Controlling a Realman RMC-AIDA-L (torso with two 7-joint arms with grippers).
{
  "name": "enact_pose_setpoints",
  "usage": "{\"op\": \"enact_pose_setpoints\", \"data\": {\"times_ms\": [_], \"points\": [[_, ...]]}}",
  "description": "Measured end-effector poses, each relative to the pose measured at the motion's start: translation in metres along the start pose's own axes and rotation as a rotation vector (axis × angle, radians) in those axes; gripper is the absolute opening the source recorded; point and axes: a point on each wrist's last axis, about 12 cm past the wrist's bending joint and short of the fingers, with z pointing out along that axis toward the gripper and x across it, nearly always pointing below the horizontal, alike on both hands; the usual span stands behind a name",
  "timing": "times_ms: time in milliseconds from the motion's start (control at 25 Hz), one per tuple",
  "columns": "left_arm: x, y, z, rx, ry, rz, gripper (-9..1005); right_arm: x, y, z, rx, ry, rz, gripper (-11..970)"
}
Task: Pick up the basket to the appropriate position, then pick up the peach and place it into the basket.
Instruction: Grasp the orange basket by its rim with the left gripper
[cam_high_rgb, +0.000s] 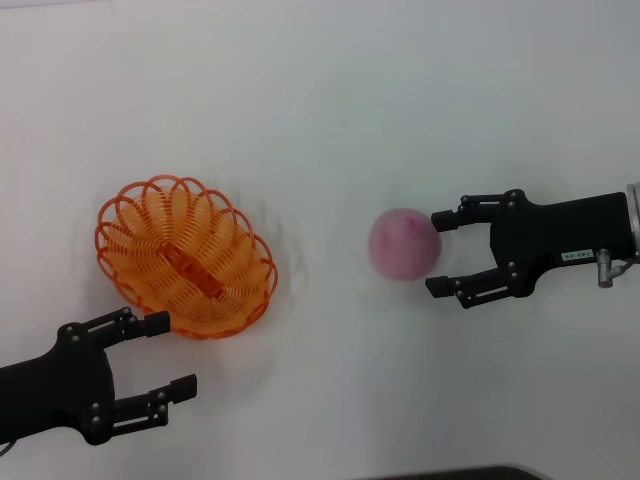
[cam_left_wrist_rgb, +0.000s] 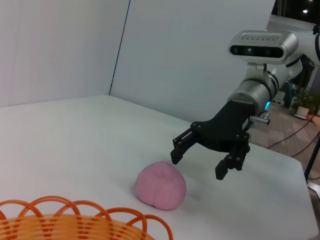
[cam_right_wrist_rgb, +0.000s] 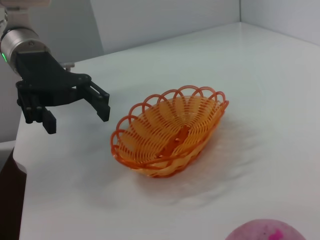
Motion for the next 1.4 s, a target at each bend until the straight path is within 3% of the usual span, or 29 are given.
{"op": "enact_pose_setpoints", "data": {"times_ms": [440, 760, 1160, 1240, 1400], "points": [[0.000, 0.000, -0.002, -0.020, -0.019, -0.005, 787, -0.002, 0.000, 0.000, -0.003, -0.007, -0.001, 895], [-0.011, 0.000, -0.020, -0.081, -0.165, -0.041, 782, -0.002, -0.001, 0.000, -0.003, -0.009, -0.002, 895], [-0.035, 0.025, -0.028, -0.074, -0.200, -0.386, 775, -0.005, -0.003, 0.000, -0.003, -0.012, 0.002, 896], [-0.040, 0.038, -0.029, -0.106, -0.184, -0.498, 774, -0.006, -0.003, 0.001, -0.004, -0.011, 0.004, 896], [-0.043, 0.048, -0.031, -0.155, -0.177, -0.586, 771, -0.007, -0.004, 0.001, -0.001, -0.006, 0.008, 896]]}}
